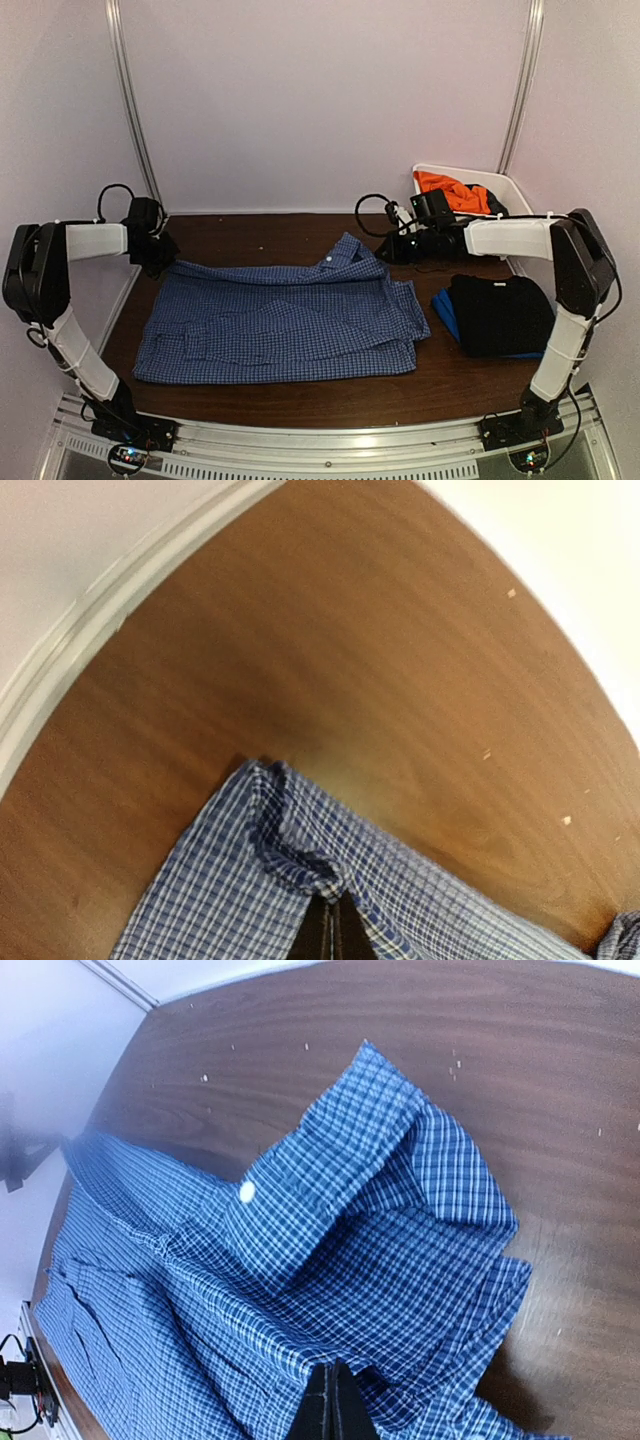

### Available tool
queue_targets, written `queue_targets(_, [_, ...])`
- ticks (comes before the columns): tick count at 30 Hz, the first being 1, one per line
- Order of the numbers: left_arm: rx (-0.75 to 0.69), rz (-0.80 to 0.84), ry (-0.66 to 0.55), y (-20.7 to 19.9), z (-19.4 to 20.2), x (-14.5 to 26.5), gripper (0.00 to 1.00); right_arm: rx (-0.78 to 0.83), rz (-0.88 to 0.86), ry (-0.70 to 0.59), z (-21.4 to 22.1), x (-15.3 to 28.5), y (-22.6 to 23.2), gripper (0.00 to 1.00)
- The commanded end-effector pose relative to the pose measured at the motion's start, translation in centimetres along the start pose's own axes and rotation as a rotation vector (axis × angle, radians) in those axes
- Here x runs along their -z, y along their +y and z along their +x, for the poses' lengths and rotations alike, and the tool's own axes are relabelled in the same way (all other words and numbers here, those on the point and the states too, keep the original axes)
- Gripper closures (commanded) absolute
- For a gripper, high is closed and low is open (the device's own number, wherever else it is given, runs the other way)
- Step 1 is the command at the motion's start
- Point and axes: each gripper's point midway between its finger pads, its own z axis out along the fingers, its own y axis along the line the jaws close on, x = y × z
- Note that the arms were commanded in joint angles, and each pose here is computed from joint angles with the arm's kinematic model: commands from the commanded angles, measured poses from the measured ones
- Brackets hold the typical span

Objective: Fold and stack the mixed laundry pile
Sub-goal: Fold the 1/3-folded shirt at the center of the board.

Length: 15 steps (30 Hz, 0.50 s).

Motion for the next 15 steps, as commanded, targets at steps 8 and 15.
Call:
queue_targets(8, [-0.214,0.148,-0.126,-6.3,-7.3,2.2,1.0,0.041,-0.024,-0.112,-5.8,1.9,1.1,1.0])
queue_targets(15, [-0.211,0.096,-0.023,-2.4,-2.1,1.4,1.0,0.012,-0.063,-0.044,-1.7,2.0,0.8,1.0])
